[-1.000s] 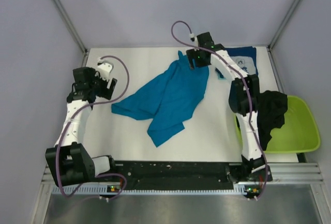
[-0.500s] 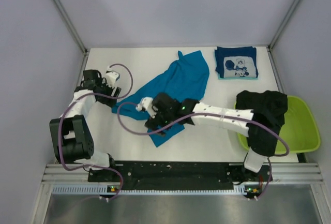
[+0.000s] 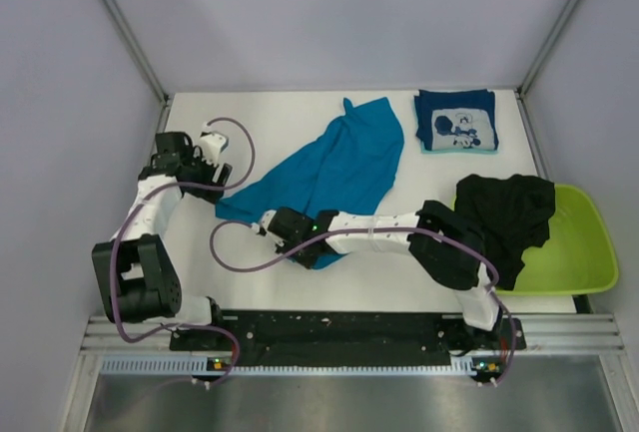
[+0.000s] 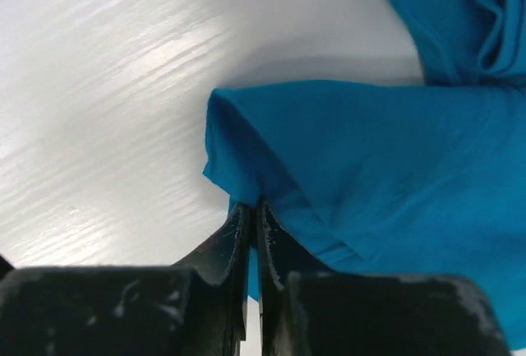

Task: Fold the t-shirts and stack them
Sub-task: Flatten out the tshirt

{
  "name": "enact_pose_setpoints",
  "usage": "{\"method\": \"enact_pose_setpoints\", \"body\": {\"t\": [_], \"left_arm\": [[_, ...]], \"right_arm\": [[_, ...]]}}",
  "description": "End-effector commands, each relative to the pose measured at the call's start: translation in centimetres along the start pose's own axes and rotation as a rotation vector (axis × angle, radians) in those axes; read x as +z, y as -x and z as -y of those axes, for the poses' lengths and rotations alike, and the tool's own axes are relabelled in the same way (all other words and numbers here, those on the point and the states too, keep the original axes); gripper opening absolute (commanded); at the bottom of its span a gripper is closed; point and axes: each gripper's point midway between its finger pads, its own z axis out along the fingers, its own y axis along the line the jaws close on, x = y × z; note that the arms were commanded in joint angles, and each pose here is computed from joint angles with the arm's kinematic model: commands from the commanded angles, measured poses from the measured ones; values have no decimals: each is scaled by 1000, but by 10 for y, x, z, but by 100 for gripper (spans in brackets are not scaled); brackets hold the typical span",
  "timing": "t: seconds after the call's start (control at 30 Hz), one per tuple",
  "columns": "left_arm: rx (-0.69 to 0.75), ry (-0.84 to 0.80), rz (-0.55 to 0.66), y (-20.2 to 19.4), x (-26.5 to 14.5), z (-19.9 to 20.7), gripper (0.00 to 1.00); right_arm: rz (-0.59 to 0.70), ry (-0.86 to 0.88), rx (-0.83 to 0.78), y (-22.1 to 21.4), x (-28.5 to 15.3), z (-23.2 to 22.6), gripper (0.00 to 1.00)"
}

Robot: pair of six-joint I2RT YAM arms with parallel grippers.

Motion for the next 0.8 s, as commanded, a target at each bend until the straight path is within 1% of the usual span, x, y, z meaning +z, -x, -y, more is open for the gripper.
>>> {"method": "enact_pose_setpoints", "body": {"t": [0.0,0.07,0.17,0.23,0.3,0.37,0.43,0.47,0.53,0.63,0.67,0.7,0.77], "left_arm": [[24,-7,109,33,-25,5,80],[48,-36,139,42,-29,13,80],[97,-82,179,52,-33,28,80],[135,-97,191,57,-34,35,80],[166,-112,188,57,-31,41,80],[202,-133,174,52,-25,47,82],[234,-147,148,45,-17,54,85],[248,-152,131,43,-13,57,85],[278,-185,120,49,-8,80,85],[356,-256,159,70,-8,128,84],[363,-286,193,81,-6,145,82],[343,-317,213,91,-5,159,78],[286,-370,210,108,-1,177,66]], "right_arm": [[-22,-170,44,-17,-21,32,0],[48,-208,96,-7,-56,52,0],[212,-241,243,9,-125,96,0],[320,-262,343,9,-171,129,0],[415,-291,436,1,-213,161,0],[497,-321,506,-10,-249,187,0],[567,-391,577,-27,-284,216,0],[590,-407,604,-33,-295,224,0],[615,-440,656,-46,-308,241,0],[599,-451,678,-55,-305,249,0],[598,-439,676,-54,-301,248,0],[588,-420,681,-55,-294,246,0],[570,-343,691,-54,-275,236,0]]}}
